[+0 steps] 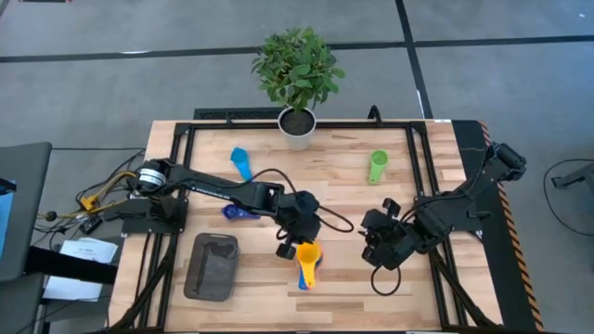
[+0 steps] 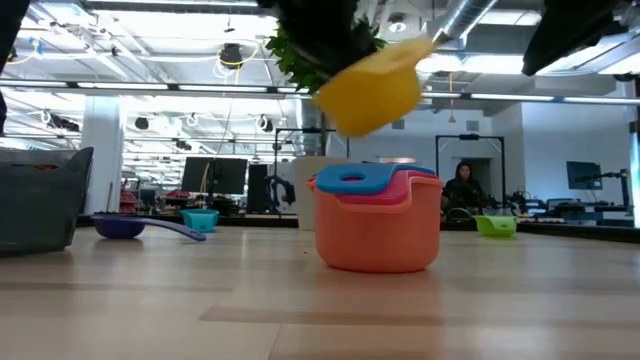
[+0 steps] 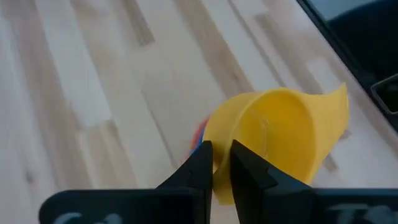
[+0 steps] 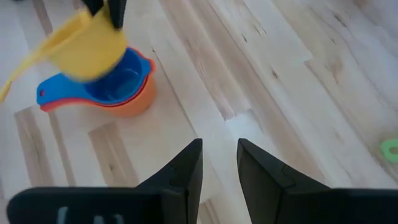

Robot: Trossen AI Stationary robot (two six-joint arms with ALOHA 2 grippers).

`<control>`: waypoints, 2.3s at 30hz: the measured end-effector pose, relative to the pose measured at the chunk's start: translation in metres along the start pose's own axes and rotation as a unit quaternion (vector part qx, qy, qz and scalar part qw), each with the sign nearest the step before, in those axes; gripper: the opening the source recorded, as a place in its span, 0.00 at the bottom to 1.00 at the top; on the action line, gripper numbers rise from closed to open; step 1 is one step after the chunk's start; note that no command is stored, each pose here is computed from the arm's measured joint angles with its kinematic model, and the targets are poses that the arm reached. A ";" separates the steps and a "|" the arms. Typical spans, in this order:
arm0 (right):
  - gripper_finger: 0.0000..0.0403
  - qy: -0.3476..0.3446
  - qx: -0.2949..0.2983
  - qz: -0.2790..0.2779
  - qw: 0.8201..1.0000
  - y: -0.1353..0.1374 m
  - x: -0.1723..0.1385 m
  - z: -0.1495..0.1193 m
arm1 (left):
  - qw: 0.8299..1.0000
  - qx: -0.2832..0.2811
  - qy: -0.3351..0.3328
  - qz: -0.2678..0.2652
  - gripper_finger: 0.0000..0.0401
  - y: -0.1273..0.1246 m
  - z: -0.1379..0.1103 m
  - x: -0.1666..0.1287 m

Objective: Nest measuring cups in basket
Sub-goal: Stack the yellow measuring cup on top of the blue measuring cup

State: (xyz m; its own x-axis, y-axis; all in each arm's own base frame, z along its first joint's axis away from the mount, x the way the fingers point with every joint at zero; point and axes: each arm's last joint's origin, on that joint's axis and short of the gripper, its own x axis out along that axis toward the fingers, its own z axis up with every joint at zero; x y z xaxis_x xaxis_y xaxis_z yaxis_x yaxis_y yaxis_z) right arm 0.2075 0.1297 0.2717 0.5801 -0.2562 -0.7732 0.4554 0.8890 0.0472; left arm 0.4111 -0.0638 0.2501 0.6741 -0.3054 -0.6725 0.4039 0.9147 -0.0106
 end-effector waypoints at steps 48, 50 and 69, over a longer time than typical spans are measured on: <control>0.33 0.004 0.010 0.005 1.000 0.003 -0.004 -0.006 | 0.999 0.037 0.021 -0.010 0.24 -0.010 -0.009 0.025; 0.33 0.004 0.010 0.004 1.000 0.003 -0.004 -0.006 | 0.999 0.036 0.026 -0.010 0.31 -0.010 -0.010 0.026; 0.20 -0.040 0.082 0.139 0.986 0.015 0.039 -0.024 | 0.980 -0.085 0.165 0.065 0.44 -0.042 -0.026 0.007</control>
State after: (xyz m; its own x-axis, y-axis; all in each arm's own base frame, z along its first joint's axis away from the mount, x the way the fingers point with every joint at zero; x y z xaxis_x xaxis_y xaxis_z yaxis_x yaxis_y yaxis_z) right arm 0.2208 0.1426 0.2267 0.7464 -0.0455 -0.6640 0.3697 0.8579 0.3568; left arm 0.3822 -0.0976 0.2266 0.4643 -0.1073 -0.8791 0.2003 0.9796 -0.0137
